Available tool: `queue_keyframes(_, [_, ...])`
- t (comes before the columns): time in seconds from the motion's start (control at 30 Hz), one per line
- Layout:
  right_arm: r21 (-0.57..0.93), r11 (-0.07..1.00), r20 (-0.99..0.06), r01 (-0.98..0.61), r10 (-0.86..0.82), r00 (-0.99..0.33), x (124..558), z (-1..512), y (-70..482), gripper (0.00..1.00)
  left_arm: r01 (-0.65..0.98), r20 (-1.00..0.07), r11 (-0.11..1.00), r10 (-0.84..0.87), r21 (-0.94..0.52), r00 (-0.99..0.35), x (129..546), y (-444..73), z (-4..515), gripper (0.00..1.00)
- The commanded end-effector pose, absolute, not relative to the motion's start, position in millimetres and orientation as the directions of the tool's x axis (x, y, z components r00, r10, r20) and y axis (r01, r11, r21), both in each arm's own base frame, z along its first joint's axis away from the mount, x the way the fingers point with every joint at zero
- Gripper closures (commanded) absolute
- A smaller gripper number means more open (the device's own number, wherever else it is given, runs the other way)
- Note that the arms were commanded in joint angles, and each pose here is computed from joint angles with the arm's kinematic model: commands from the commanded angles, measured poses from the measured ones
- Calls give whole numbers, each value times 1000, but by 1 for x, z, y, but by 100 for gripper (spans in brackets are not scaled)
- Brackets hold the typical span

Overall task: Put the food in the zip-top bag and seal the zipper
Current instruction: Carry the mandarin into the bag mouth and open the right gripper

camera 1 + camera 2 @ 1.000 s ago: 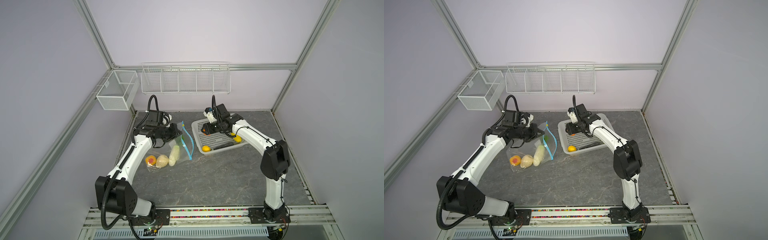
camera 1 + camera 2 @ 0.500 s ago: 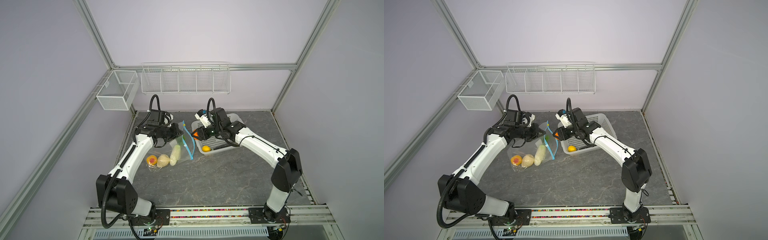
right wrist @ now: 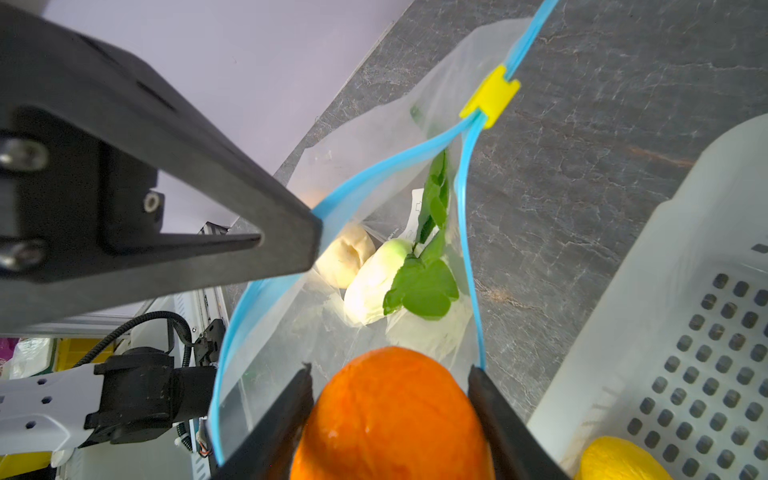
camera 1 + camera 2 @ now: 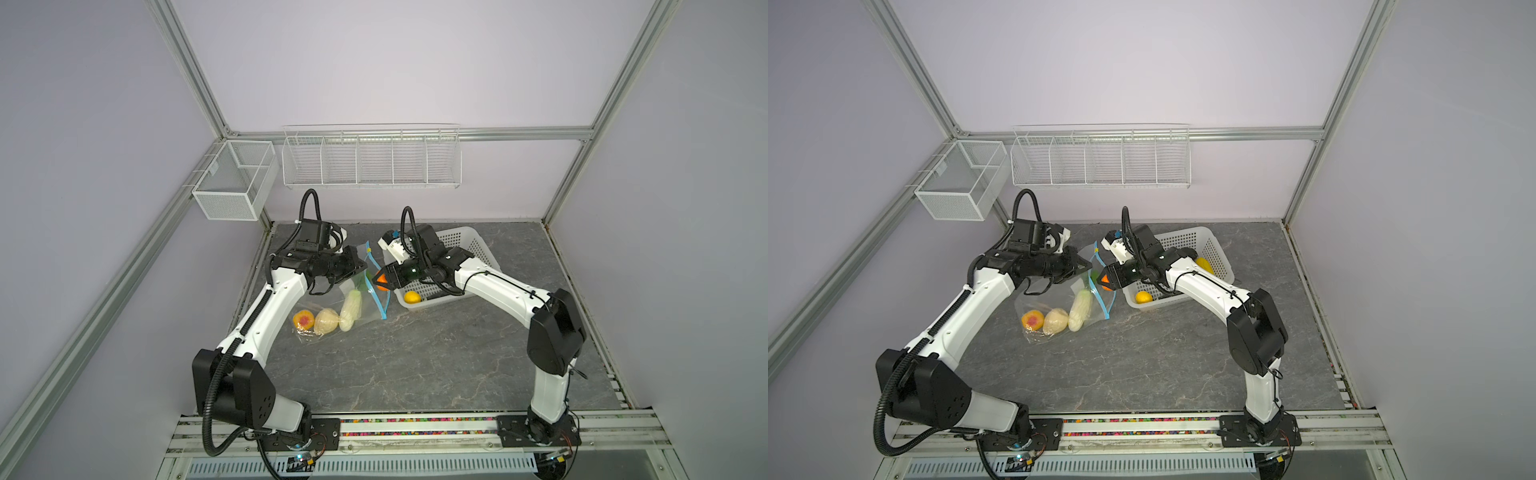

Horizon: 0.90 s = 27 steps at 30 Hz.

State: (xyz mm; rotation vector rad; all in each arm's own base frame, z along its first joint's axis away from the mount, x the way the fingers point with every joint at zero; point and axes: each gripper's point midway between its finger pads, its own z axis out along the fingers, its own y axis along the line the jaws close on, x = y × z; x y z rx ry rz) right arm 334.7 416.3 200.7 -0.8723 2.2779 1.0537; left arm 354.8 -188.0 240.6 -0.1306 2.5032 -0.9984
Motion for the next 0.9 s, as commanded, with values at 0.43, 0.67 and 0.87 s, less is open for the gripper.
queue_keyframes(0.43, [477, 491, -633, -729, -384, -672, 330, 190, 429, 41, 98, -395, 717, -260, -691, -881, 354, -190, 256, 100])
queue_keyframes(0.67, [444, 510, -651, -737, -381, -656, 335, 194, 426, 32, 97, -392, 715, -260, -692, -882, 353, -190, 255, 100])
queue_keyframes(0.87, [443, 511, -652, -736, -381, -656, 336, 195, 426, 31, 97, -391, 711, -263, -697, -882, 353, -190, 256, 100])
